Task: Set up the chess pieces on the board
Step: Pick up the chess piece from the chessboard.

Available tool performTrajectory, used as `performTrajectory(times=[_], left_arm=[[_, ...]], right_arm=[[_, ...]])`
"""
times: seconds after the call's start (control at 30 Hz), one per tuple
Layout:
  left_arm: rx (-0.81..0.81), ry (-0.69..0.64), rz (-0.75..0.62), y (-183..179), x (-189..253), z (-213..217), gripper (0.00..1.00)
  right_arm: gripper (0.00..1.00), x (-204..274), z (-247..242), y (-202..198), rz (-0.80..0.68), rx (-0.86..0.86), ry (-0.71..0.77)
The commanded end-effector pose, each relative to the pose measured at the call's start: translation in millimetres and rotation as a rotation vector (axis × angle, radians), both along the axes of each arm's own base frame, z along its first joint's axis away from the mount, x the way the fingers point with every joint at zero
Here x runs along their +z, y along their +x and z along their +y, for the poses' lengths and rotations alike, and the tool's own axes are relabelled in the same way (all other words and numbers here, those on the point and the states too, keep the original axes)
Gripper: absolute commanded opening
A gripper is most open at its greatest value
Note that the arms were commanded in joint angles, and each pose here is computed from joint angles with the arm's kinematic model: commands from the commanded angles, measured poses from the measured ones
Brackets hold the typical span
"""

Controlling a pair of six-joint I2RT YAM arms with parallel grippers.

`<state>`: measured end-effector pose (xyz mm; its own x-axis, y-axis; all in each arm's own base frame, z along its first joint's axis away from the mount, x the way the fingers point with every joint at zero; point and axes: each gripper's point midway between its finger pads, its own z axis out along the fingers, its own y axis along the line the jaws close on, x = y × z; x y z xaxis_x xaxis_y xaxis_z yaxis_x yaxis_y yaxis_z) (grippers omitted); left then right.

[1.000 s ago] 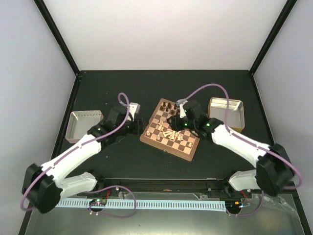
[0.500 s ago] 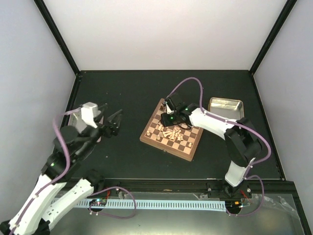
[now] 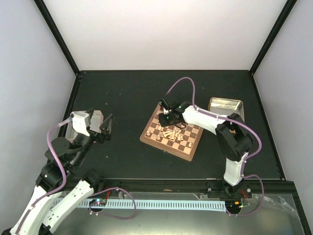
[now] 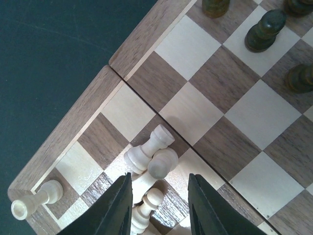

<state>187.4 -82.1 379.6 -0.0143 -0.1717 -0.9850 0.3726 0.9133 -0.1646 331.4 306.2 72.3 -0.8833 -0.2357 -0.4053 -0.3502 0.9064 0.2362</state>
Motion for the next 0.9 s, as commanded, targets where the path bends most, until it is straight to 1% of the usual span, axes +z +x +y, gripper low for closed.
performTrajectory(times=[0.0, 0.23, 0.33, 0.4, 0.53, 0.67, 0.87], left_arm=[[0.019, 0.002, -0.027, -0.1, -1.3, 3.7, 0.92], [-0.026, -0.021, -0.004, -0.4, -10.9, -4.9, 0.92], [-0.035, -0.036, 0.006, 1.1, -14.4, -7.5, 0.92], [-0.036, -0.037, 0.009, 2.3, -16.9, -8.5, 0.92], [-0.034, -0.030, 0.018, 4.1, -19.4, -9.2, 0.92], [-0.031, -0.023, 0.025, 5.4, -22.1, -9.7, 0.92], [-0.027, -0.020, 0.031, 6.1, -24.0, -9.3, 0.92]], right_arm=[[0.34, -5.3, -0.9, 5.4, -0.003, -0.024, -0.039], [0.33, -10.9, 4.6, 10.4, -0.001, -0.015, -0.042], [0.27, -12.8, 4.8, 13.1, -0.005, -0.017, -0.047], [0.22, -12.4, 4.5, 14.4, -0.015, -0.019, -0.050], [0.16, -6.7, 5.2, 17.0, -0.051, -0.009, -0.037], [0.09, 2.5, 2.9, 20.1, -0.090, -0.012, -0.030], [0.07, 25.5, -2.3, 21.6, -0.157, -0.029, -0.007]])
